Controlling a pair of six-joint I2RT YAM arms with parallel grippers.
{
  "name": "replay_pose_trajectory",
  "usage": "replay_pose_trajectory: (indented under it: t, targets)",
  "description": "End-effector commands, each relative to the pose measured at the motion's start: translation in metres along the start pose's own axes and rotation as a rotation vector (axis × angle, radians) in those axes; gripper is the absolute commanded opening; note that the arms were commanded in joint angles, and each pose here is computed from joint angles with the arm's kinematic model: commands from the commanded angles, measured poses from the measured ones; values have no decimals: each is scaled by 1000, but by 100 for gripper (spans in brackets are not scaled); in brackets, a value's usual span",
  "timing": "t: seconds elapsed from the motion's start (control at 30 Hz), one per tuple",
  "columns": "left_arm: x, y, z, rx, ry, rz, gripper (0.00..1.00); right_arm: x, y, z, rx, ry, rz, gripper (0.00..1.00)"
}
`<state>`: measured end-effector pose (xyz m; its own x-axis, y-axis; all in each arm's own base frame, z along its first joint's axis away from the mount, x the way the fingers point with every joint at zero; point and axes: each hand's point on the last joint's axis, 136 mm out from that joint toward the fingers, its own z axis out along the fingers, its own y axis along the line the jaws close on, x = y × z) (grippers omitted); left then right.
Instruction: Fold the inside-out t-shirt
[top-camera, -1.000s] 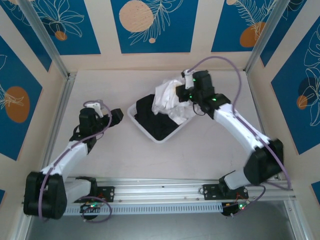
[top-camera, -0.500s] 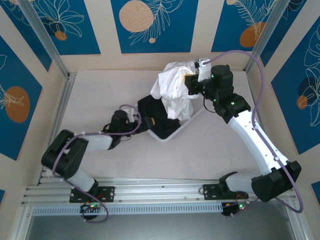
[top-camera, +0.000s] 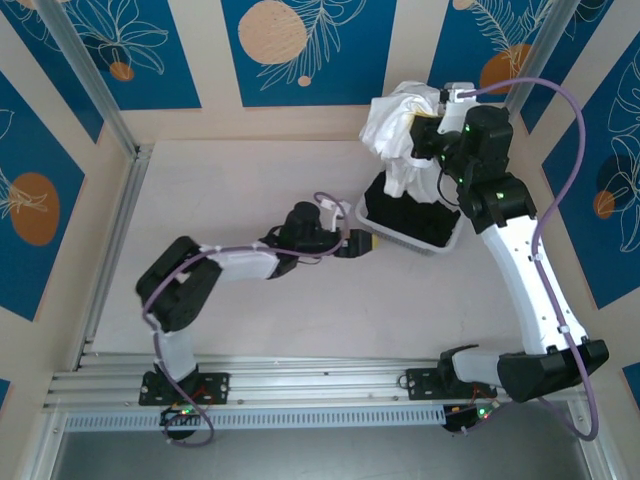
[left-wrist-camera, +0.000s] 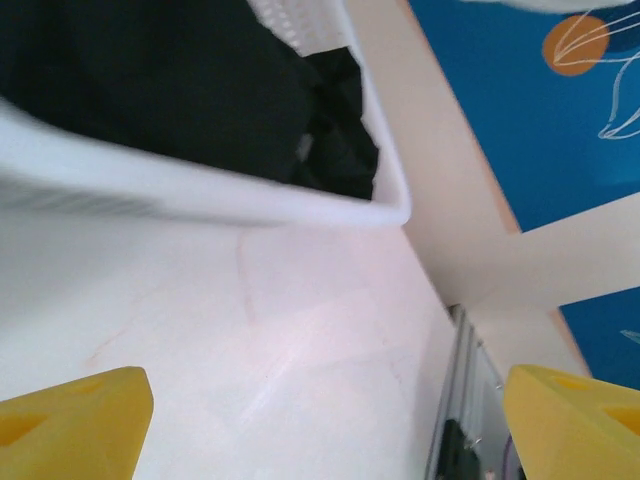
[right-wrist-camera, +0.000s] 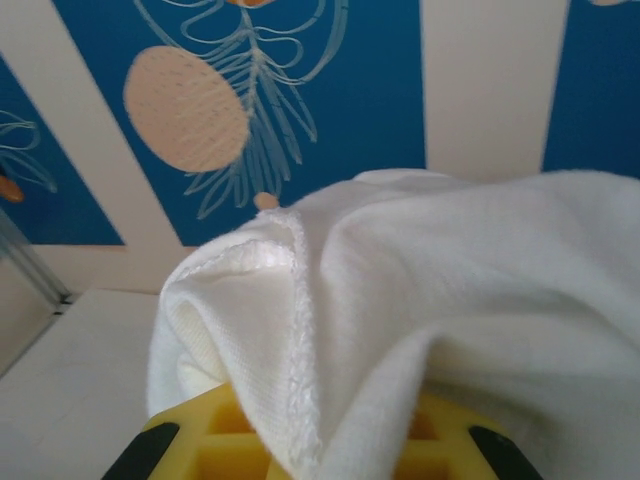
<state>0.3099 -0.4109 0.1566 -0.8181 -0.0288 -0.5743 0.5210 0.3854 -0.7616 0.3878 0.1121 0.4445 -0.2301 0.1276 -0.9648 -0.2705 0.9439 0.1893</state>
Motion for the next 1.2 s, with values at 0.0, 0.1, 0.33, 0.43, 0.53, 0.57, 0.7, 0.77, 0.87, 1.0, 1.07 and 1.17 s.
replay_pose_trajectory:
  t: [0.0, 0.1, 0.33, 0.43, 0.53, 0.57, 0.7, 0.77, 0.87, 1.0, 1.07, 1.17]
  targets:
    - [3, 37, -53, -169, -12, 56, 91, -12, 56, 12, -228, -34, -14, 2]
    - [1, 75, -113, -349, -76, 28, 91, 9, 113, 34, -411, 41, -47, 3]
    - [-12, 105, -254, -779, -287, 71, 96, 124, 168, 109, -433, 327, -120, 17]
    - [-9, 96, -287, -871, -344, 106, 98, 173, 154, 130, -373, 437, -116, 56]
    - [-4, 89, -299, -880, -374, 127, 99, 188, 121, 137, -235, 447, -147, 76]
    - [-3, 88, -300, -876, -381, 130, 99, 190, 102, 140, -165, 441, -154, 80]
    - [-1, 91, -292, -844, -373, 125, 99, 209, 31, 155, 76, 495, -133, 83]
    - [-1, 93, -285, -823, -358, 118, 99, 224, 11, 163, 134, 547, -116, 84]
    - [0, 96, -275, -798, -327, 109, 99, 246, -5, 176, 194, 600, -119, 84]
    - [3, 99, -270, -786, -315, 99, 99, 267, -29, 189, 276, 654, -117, 83]
    - [4, 101, -270, -788, -316, 96, 99, 276, -39, 193, 294, 678, -98, 82]
    - [6, 102, -270, -792, -316, 96, 99, 291, -52, 196, 322, 718, -90, 80]
